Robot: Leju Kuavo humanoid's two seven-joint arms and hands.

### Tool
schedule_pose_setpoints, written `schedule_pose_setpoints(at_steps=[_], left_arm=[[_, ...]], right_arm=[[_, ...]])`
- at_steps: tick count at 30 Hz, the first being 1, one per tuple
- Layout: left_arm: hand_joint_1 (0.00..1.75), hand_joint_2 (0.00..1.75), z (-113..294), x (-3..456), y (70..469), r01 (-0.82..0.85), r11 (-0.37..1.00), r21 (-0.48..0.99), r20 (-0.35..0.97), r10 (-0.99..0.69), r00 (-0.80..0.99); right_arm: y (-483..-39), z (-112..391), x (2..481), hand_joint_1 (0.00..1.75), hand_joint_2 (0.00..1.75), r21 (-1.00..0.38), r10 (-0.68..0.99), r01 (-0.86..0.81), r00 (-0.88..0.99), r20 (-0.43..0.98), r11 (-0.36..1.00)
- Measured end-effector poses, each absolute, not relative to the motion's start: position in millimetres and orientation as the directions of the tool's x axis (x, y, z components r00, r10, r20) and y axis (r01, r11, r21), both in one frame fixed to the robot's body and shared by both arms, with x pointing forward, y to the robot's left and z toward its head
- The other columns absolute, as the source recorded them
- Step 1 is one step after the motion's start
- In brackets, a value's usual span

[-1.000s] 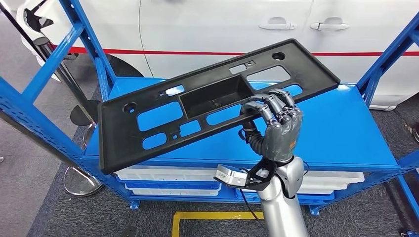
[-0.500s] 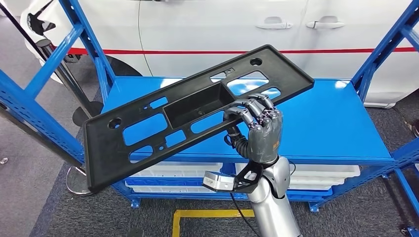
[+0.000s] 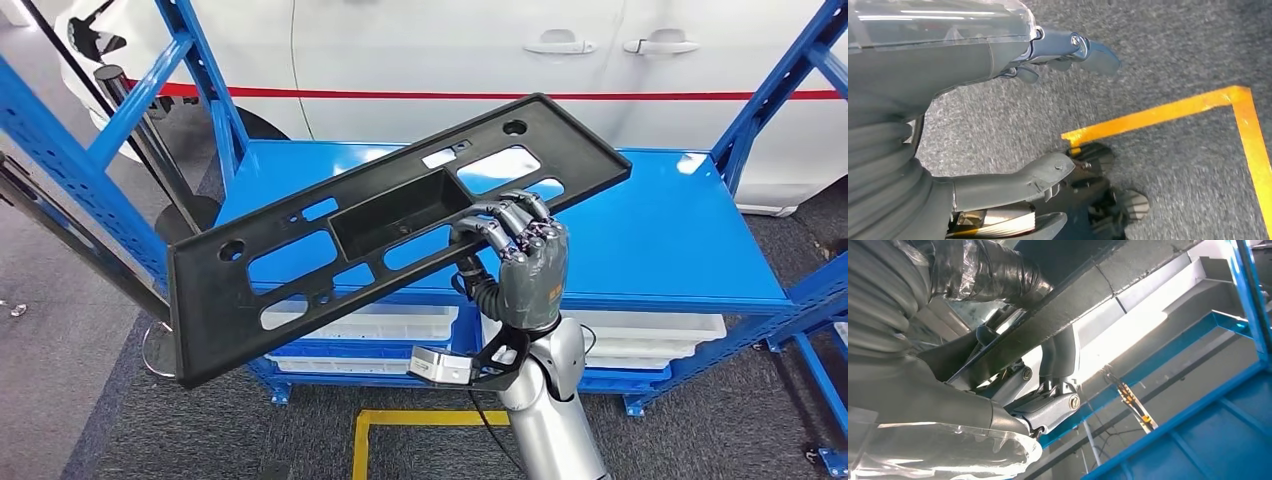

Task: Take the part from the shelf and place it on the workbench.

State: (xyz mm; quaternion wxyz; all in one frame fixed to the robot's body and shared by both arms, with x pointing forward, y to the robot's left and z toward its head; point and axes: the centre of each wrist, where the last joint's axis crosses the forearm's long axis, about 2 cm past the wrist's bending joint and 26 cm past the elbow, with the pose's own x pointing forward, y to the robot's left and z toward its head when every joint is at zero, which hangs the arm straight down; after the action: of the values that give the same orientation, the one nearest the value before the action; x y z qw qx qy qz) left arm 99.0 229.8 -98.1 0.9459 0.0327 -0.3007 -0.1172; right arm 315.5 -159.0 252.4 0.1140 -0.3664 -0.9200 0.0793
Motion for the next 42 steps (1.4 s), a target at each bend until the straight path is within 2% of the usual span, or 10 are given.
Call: schedule_pose_setpoints(at_steps=[42], left_arm=[[0.00,1.75,-95.9,105.1,222.8,0.246,0.962,0.118,0.558,-0.269,0.785]], right_arm=[[-162.0,251.4,314.2,1.75,1.75,-0.222,0.694,0.659,-0.702,0.162,0.718]])
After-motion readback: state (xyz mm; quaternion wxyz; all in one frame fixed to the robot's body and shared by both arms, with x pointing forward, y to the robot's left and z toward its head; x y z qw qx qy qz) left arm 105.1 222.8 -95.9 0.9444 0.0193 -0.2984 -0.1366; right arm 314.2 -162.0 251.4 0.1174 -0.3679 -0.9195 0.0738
